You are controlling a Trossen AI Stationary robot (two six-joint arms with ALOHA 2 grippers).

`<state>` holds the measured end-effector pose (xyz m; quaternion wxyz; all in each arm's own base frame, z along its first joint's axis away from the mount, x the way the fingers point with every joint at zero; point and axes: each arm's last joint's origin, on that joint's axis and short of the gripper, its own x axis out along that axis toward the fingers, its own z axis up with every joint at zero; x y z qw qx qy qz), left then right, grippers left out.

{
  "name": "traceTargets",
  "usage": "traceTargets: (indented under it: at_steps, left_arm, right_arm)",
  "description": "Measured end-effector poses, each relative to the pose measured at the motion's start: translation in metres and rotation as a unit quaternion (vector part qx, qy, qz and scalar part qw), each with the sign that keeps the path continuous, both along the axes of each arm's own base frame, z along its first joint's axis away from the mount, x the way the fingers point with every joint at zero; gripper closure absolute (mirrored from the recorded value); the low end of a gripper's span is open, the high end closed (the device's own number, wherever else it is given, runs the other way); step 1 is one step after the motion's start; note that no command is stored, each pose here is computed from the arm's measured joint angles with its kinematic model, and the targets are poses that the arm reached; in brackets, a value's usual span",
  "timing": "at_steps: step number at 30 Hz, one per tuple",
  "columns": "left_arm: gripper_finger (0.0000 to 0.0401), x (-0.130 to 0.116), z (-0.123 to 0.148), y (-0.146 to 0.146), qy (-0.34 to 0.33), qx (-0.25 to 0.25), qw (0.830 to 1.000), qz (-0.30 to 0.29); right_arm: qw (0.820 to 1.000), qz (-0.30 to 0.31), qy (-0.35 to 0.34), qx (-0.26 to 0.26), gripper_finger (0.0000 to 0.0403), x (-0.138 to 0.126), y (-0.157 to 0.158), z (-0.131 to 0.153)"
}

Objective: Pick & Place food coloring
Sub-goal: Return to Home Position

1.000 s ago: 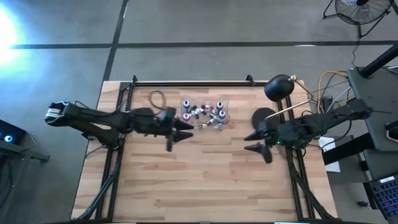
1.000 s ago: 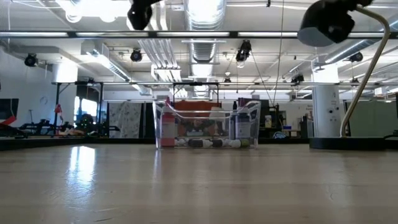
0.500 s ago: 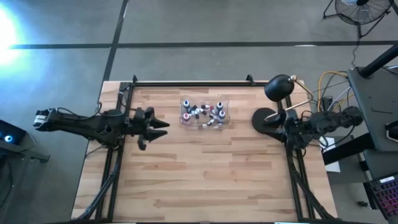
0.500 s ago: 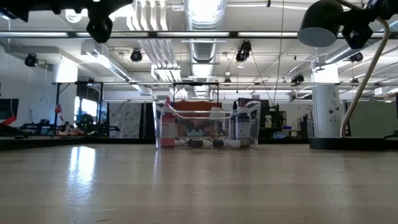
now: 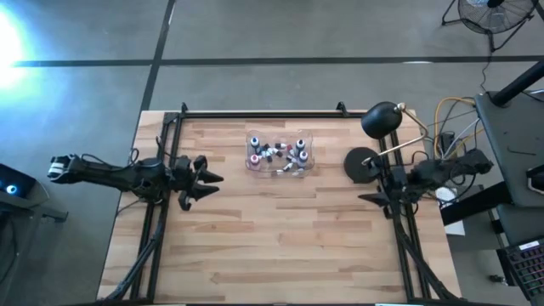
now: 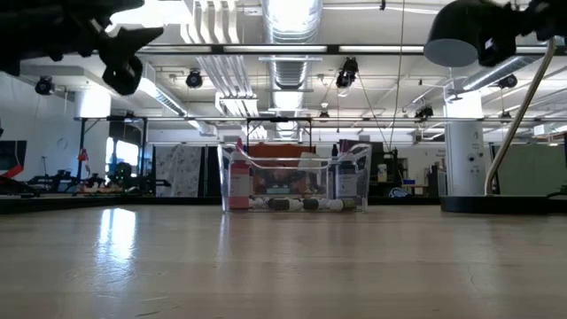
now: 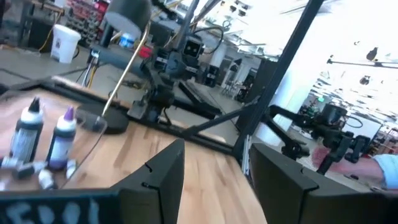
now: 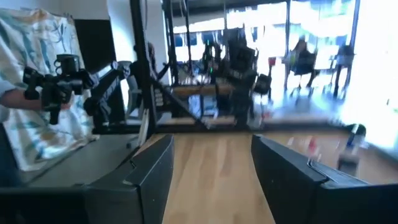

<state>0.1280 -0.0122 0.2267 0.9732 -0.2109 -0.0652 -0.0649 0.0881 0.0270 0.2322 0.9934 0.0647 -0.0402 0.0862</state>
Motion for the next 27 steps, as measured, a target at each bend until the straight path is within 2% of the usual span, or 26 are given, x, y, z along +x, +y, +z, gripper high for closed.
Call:
traceTargets:
  at_steps: [5, 11, 17, 22, 27]
  left_arm:
    - [0.0247, 0.000, -0.025, 0.000, 0.039, 0.001, 0.999, 0.000]
    - [0.0247, -0.003, -0.062, 0.000, 0.101, 0.006, 0.995, 0.001]
    - [0.0247, -0.015, -0.085, 0.002, 0.215, 0.015, 0.976, 0.002]
    - [0.0247, -0.021, -0.071, 0.004, 0.143, 0.007, 0.990, 0.013]
    - [0.0247, -0.030, -0.057, 0.011, 0.058, -0.003, 0.997, 0.045]
  right_arm:
    - [0.998, 0.003, 0.039, 0.051, 0.0195, 0.005, 0.002, -0.020]
    - [0.996, 0.001, 0.076, 0.036, 0.0195, 0.009, 0.003, -0.045]
    - [0.994, 0.000, 0.105, 0.025, 0.0195, 0.012, 0.004, -0.072]
    - [0.996, 0.008, 0.085, 0.034, 0.0195, 0.011, 0.003, -0.071]
    - [0.997, -0.045, 0.043, 0.049, 0.0195, 0.009, -0.010, -0.064]
